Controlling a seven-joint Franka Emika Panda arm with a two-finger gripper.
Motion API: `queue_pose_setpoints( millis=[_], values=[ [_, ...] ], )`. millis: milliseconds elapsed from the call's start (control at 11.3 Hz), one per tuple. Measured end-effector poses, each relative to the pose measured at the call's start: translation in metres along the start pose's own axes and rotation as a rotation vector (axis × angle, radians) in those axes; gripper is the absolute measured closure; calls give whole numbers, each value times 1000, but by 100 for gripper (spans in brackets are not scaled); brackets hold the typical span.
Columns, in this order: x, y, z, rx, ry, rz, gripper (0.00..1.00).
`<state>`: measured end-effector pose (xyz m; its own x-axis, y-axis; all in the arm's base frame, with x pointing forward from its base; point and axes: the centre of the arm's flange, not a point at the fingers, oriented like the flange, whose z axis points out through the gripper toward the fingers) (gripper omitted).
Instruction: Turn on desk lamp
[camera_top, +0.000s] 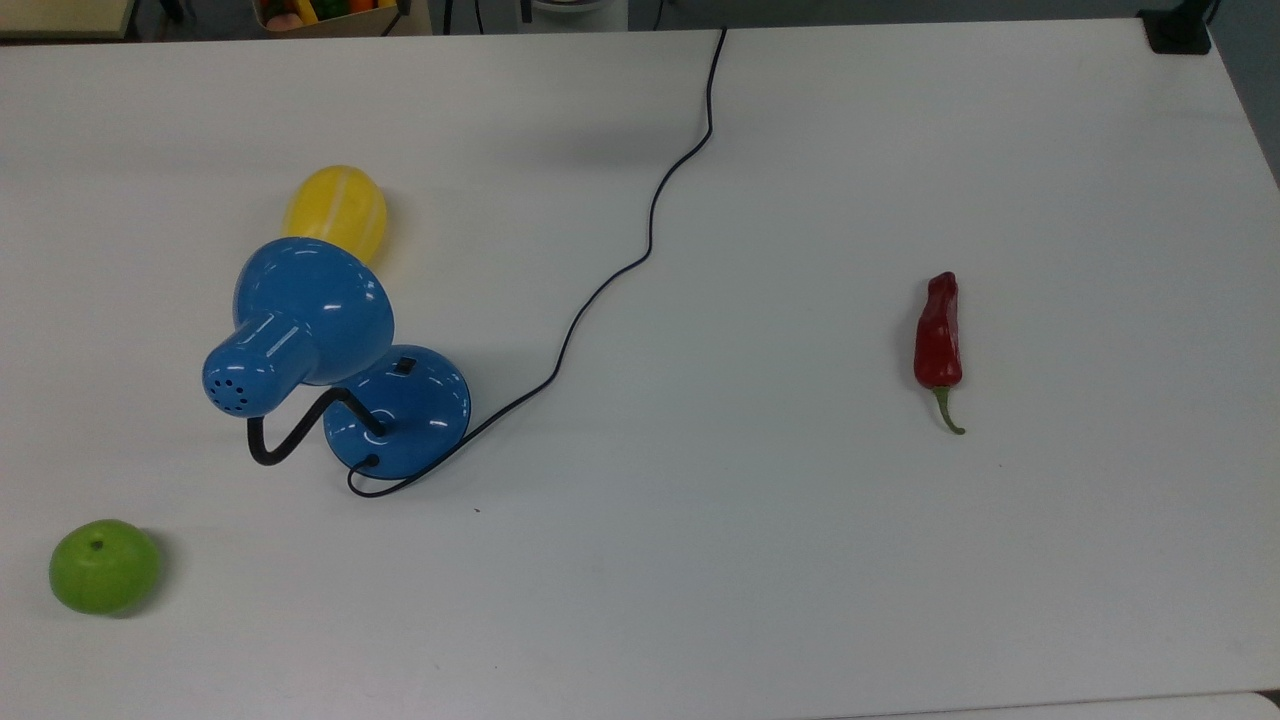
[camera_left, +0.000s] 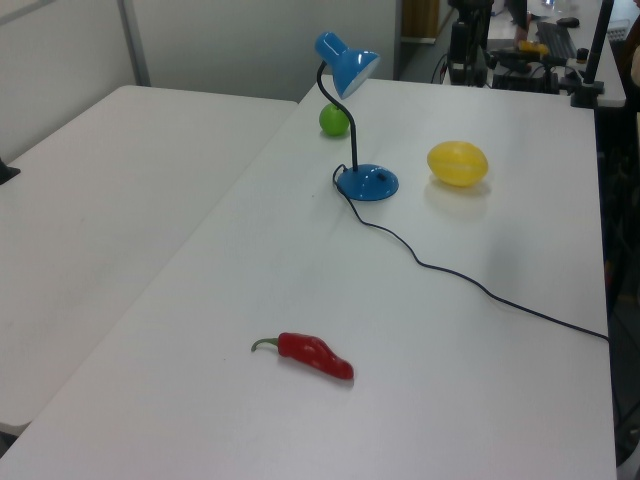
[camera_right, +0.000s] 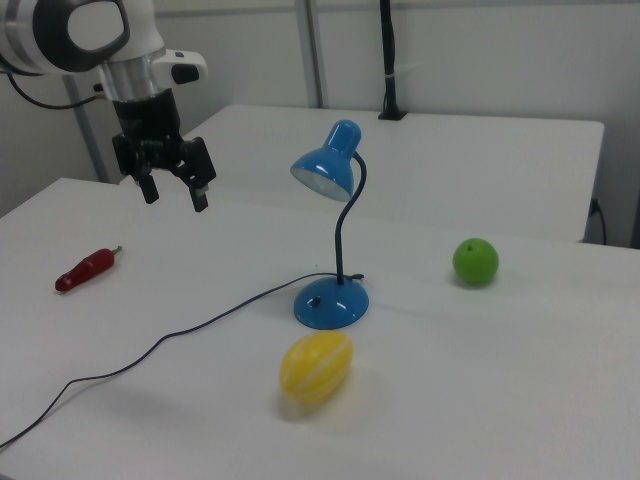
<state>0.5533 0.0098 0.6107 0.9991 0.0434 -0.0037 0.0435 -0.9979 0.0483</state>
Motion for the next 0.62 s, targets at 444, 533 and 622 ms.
queue_pose_setpoints(
  millis=[444,533,622],
  values=[
    [0,-1,2,0,-4,-3,0],
    [0,-1,2,0,-4,-3,0],
    [0,-1,2,0,-4,-3,0]
  ],
)
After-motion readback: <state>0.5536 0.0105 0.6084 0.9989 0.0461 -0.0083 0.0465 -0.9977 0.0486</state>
